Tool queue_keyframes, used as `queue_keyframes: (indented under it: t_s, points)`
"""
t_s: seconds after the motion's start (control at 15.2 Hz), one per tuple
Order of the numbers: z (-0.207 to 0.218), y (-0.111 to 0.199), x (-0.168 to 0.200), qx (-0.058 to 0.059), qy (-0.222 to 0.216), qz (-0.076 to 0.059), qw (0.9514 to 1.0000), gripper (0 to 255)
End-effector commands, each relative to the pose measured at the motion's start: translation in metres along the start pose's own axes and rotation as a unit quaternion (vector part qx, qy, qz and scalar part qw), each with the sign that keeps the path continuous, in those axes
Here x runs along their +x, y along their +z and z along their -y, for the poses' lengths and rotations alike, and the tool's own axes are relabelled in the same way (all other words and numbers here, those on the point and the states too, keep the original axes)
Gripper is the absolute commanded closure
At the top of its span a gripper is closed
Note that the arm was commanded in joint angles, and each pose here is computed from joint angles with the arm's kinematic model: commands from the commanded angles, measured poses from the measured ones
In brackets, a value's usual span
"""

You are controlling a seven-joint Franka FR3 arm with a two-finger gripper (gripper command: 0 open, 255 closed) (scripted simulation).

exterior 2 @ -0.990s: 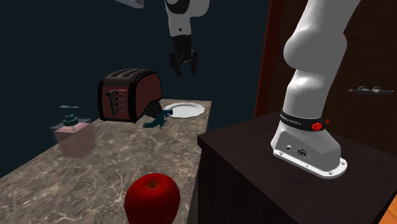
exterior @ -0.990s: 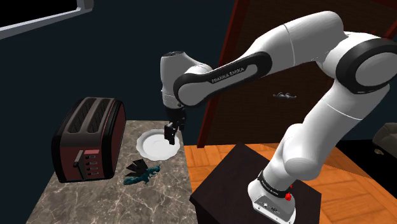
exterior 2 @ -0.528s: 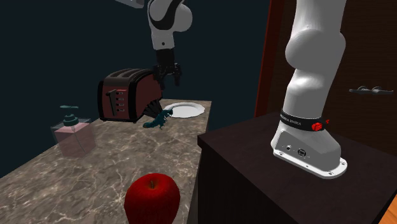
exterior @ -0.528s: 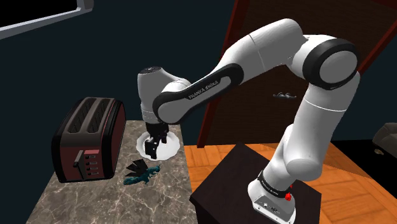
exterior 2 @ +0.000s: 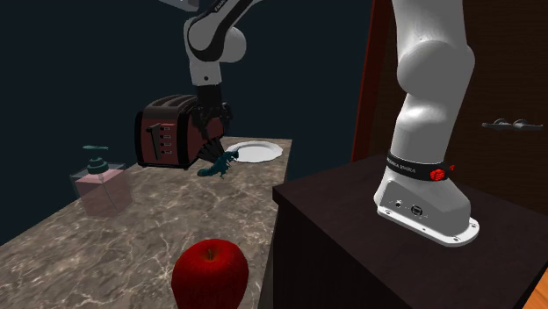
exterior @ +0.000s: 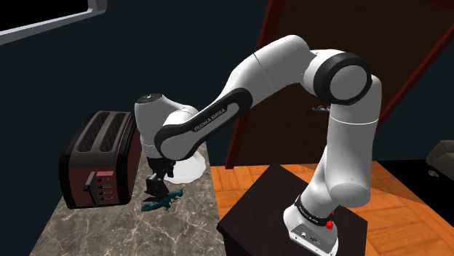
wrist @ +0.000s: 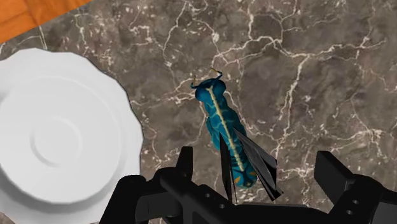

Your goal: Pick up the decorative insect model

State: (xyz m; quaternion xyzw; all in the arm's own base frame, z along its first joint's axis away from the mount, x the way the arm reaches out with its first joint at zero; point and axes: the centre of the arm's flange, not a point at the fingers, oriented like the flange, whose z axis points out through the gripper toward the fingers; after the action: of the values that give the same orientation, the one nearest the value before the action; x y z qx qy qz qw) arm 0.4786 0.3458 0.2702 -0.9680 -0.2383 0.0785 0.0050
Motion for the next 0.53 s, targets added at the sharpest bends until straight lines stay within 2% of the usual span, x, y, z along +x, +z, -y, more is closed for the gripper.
queue_keyframes:
  t_s: [0.0, 0.33, 0.4, 0.46]
  points:
    - [0.0, 0.01, 0.002, 0.0, -0.001, 0.0, 1.0, 0]
    - [-0.001, 0.028, 0.005, 0.0, -0.001, 0.0, 1.0, 0]
    - [-0.001, 0.028, 0.005, 0.0, -0.001, 0.0, 1.0, 255]
    - [-0.002, 0.028, 0.005, 0.0, -0.001, 0.0, 1.0, 255]
